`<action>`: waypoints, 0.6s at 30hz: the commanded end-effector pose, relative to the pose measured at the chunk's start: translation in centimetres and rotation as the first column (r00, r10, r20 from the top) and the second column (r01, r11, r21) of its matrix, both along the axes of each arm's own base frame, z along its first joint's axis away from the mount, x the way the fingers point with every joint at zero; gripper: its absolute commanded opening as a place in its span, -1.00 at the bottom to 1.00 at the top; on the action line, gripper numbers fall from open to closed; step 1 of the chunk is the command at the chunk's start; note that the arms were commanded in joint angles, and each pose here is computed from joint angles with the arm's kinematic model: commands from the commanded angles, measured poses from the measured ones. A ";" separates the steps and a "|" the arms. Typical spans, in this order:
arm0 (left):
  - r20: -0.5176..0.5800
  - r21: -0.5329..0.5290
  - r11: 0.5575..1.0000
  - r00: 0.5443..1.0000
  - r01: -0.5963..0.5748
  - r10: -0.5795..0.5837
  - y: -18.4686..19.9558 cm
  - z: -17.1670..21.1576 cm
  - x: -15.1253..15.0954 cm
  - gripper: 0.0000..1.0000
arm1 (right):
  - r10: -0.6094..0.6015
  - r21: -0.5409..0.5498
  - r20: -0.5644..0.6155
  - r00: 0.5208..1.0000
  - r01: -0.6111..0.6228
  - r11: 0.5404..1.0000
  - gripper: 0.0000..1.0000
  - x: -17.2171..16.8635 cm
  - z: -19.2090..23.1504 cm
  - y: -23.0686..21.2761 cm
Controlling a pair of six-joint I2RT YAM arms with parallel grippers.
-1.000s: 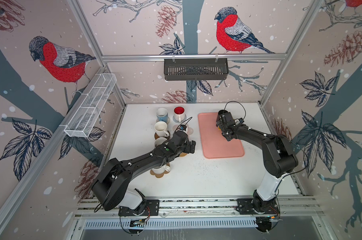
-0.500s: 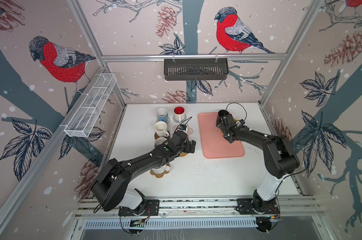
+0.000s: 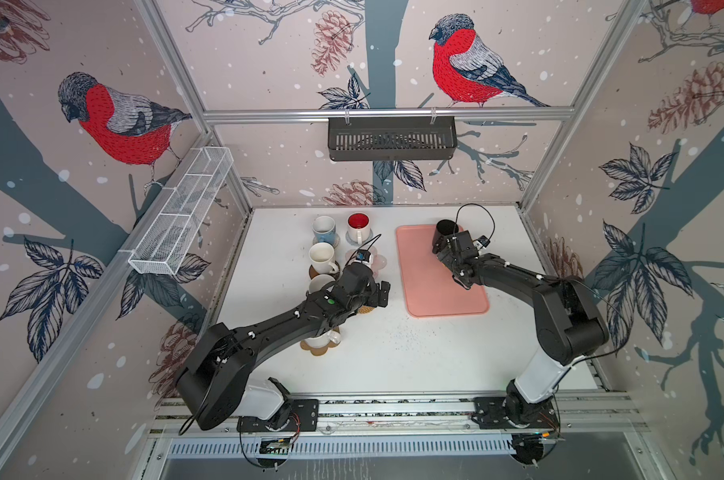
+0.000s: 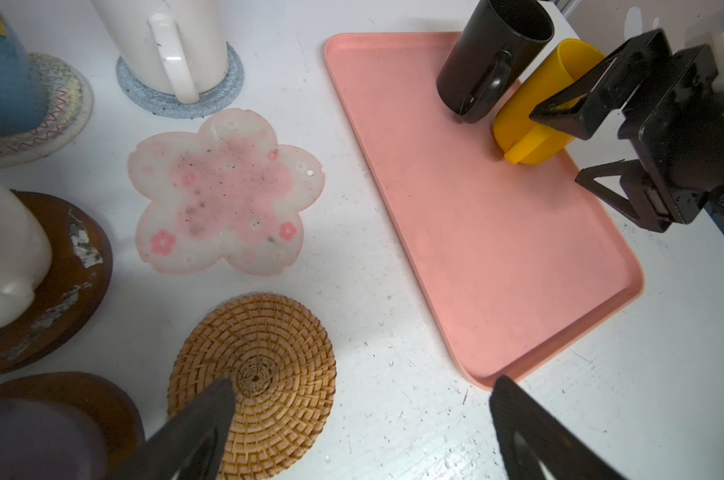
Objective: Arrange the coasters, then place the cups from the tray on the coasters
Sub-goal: 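Close the right gripper on the yellow mug's rim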
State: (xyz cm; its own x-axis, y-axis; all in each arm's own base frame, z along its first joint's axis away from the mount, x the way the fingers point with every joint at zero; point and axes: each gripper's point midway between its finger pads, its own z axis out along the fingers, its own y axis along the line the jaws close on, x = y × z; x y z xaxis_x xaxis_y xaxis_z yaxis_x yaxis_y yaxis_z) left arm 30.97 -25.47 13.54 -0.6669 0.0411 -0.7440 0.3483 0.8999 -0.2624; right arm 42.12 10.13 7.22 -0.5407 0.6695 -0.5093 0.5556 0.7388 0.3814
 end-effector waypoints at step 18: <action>0.033 0.045 0.998 0.999 -0.043 0.042 0.7 1.1 0.7 0.92 | 0.219 -0.129 -0.036 0.975 -0.222 0.966 0.29 0.0 0.1 -1.6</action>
State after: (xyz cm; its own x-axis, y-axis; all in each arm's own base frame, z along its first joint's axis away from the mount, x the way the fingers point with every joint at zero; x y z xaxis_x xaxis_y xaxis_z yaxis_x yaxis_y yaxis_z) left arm 31.30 -25.12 13.81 -0.6626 0.0455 -0.7476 0.3256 0.9164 -0.2327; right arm 41.87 8.30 7.55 -0.6479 0.5010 -0.5737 0.4209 0.8633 0.2785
